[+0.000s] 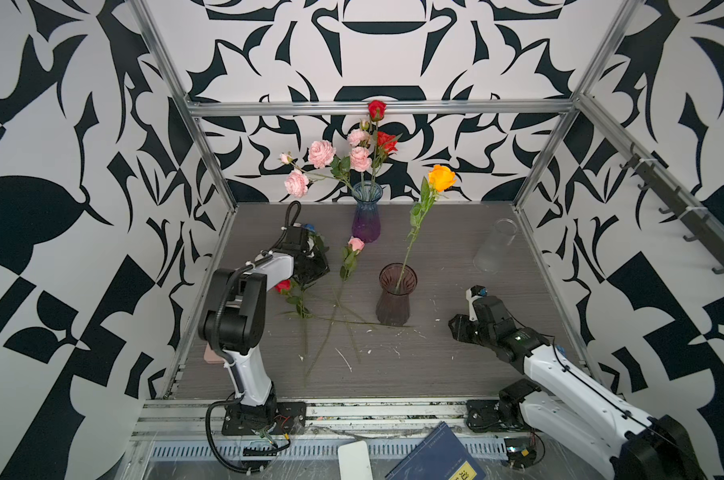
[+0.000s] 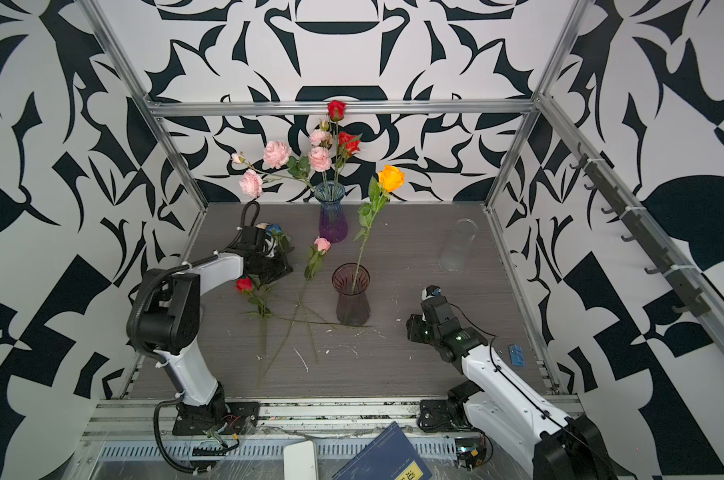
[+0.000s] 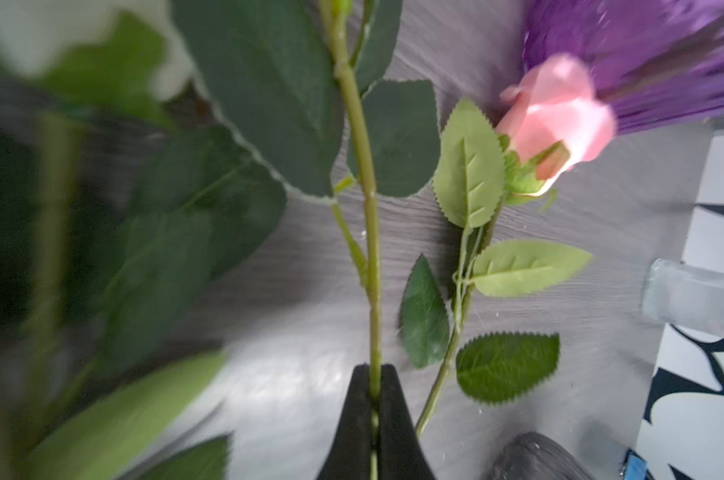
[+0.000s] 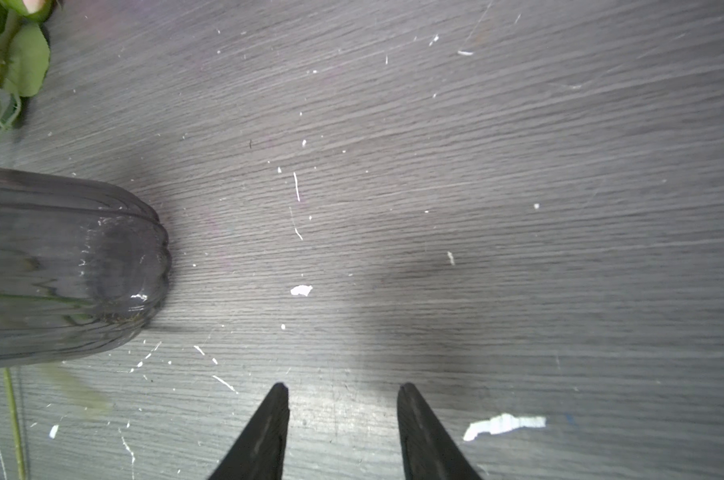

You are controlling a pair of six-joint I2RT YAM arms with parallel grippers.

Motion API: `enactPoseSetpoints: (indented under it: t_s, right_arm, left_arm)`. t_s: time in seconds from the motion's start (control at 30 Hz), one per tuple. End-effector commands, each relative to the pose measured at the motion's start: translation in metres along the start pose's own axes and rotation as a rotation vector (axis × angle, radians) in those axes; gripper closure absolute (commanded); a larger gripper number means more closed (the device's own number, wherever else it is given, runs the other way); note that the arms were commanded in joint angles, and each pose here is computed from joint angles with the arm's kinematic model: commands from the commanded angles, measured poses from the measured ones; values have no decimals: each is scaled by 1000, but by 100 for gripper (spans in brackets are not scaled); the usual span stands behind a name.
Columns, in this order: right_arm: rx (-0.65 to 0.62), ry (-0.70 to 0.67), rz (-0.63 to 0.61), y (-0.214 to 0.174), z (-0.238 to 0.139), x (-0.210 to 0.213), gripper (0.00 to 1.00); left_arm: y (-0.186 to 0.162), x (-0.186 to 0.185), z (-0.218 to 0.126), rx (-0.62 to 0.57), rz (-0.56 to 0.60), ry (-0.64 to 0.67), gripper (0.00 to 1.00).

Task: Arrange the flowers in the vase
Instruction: 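Lift the blue rose and insert it into the blue-purple vase with the left gripper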

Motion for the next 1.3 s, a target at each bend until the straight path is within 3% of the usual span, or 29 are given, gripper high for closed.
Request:
enactPoseSetpoints:
  t_s: [0.0, 0.17, 0.3, 0.5, 0.6, 0.77, 0.9, 1.1, 1.27]
  right_arm:
    - [-27, 1, -13, 6, -1, 3, 53]
    - [-27, 0, -14, 6, -1, 3, 53]
    - [-14, 2, -19, 5, 1, 4, 53]
    - [11, 4, -28, 4, 4, 6, 53]
    - [7, 6, -29, 4, 3, 6, 53]
    - [-2, 7, -28, 4, 2, 6, 53]
    - [-4, 4, -28, 4, 2, 5, 53]
    - [-16, 3, -26, 5, 0, 5, 53]
    - [-20, 1, -24, 5, 0, 4, 53]
  left_arm:
    - [21, -10, -48, -139, -31, -83, 100]
    - [39, 2, -135, -414, -117, -102, 100]
    - [57, -13, -222, -651, -144, -159, 100]
    - [59, -107, -333, -895, 63, -447, 100]
    - [42, -157, -366, -955, 213, -551, 100]
    - [7, -234, -394, -961, 450, -731, 100]
    - [-4, -270, -400, -931, 550, -822, 100]
    - [-19, -311, -375, -890, 715, -849, 100]
    - [-34, -343, -339, -885, 855, -792, 100]
Point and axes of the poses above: each gripper's point midway between its finger pads, its own z axis out along the fingers, its own x axis along the line the jaws close on, y = z × x, the point moved 2 cm from there along -z, back along the fingers, and after that the axes turned 2 degrees about z, right-handed, at the moved point
